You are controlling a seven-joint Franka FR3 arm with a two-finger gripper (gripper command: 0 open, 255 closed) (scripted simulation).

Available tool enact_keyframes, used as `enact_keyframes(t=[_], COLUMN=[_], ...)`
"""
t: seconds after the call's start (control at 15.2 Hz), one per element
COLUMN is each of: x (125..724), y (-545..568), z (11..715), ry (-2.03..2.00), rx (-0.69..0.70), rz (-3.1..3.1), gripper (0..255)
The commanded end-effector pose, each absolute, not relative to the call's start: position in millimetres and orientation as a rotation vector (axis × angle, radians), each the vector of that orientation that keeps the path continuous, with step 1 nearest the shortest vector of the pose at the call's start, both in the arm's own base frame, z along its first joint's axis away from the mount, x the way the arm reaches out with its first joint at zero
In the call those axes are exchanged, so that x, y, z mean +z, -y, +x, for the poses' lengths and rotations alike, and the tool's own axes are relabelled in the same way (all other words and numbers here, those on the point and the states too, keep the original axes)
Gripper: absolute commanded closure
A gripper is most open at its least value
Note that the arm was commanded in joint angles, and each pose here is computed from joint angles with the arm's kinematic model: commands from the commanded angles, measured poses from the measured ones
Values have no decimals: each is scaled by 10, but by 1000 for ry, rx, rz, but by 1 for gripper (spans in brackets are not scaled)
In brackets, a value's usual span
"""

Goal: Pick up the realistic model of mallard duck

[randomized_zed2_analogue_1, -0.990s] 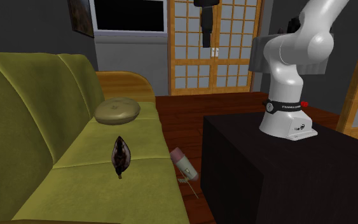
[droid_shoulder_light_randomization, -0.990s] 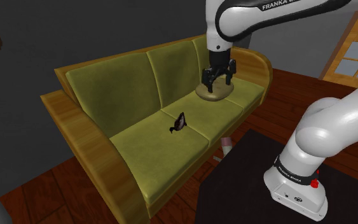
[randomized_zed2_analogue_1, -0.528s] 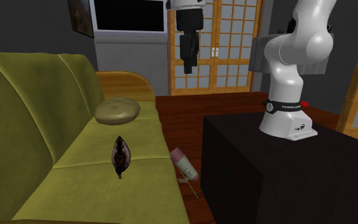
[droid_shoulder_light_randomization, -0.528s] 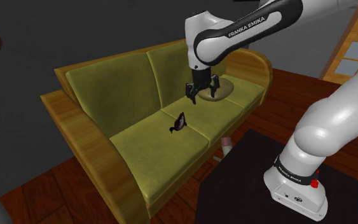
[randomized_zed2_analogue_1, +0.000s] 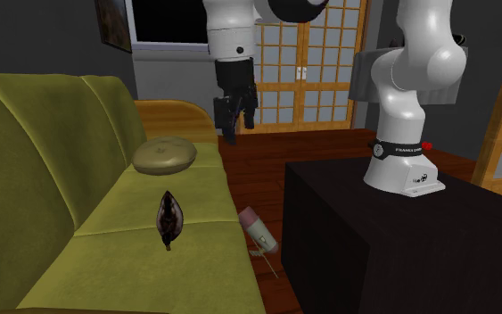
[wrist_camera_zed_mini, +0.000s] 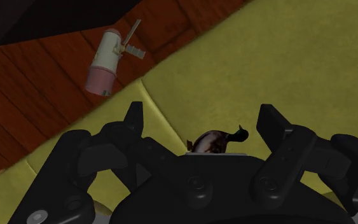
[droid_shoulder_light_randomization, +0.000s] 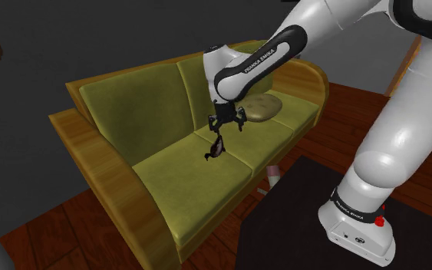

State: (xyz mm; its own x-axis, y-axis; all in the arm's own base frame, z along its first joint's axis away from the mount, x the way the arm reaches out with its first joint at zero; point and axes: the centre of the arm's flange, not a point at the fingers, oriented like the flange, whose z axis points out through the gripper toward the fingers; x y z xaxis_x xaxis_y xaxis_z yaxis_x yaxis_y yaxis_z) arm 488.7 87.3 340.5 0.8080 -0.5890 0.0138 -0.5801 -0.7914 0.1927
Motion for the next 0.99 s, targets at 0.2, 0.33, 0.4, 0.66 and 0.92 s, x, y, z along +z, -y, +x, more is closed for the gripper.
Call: enact_keyframes(t=[0.2,0.33,0.4,0.66,0.92], x=[2872,2664,2560,2147,1738], y=[-924,-921,-916,-873,-794], z=[5296,5467,5552,5895,6236], ry=[1061,1117,1144,1252,1356], rx=[-59,-55,-54,-46,-38], rz=[2737,2708,2693,2631,2564], gripper=[0,0,0,0,0])
